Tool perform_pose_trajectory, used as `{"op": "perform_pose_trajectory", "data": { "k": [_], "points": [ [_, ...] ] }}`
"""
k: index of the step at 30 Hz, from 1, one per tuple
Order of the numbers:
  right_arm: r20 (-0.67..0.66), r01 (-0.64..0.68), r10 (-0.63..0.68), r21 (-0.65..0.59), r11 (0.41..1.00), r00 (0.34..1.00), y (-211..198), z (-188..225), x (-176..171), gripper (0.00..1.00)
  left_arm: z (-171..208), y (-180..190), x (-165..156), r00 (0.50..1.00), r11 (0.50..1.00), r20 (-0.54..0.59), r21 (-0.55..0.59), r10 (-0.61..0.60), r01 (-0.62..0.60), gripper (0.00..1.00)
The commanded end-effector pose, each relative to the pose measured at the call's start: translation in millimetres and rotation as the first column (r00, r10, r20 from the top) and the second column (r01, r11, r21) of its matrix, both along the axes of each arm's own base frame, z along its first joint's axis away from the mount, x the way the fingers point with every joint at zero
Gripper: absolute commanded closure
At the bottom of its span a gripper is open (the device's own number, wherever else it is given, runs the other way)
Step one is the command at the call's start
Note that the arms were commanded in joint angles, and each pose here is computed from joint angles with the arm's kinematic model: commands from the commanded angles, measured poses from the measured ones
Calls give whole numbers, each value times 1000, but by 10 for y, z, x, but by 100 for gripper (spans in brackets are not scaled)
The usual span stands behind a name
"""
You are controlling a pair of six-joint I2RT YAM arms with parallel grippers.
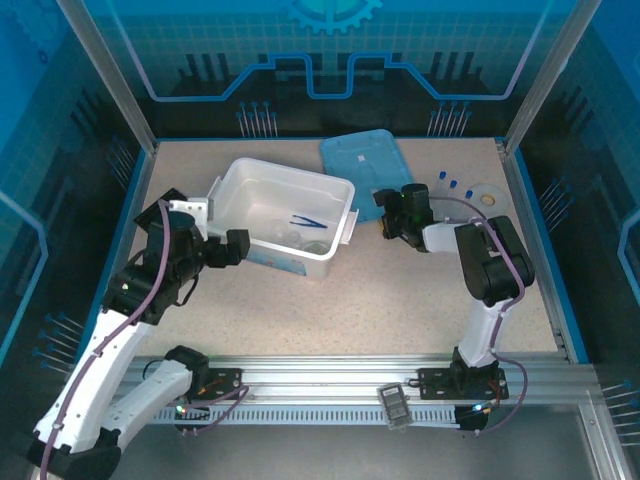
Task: Organize the chemistry lab equipment
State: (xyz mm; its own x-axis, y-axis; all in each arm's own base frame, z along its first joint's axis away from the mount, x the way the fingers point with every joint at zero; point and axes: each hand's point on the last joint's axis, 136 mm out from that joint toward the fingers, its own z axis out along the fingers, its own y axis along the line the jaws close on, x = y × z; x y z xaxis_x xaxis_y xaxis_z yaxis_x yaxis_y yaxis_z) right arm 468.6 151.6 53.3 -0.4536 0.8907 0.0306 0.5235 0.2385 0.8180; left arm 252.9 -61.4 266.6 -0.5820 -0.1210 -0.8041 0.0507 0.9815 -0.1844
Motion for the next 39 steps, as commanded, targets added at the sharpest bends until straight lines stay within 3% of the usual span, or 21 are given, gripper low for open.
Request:
{"op": "perform_pose_trajectory", "data": {
  "k": [1,15,39],
  "points": [
    [4,31,-31,-20,999,1000,-20,25,81,25,-79,61,14,1000,1000,5,9,25,-25,1],
    [-36,15,-16,-46,999,999,118,-98,52,25,-113,87,46,999,999,-5,-19,40,-41,1],
    [189,142,-133,-35,989,973,-29,474,201,26,-147,78,70,999,999,-21,-32,38,-38,1]
  ]
}}
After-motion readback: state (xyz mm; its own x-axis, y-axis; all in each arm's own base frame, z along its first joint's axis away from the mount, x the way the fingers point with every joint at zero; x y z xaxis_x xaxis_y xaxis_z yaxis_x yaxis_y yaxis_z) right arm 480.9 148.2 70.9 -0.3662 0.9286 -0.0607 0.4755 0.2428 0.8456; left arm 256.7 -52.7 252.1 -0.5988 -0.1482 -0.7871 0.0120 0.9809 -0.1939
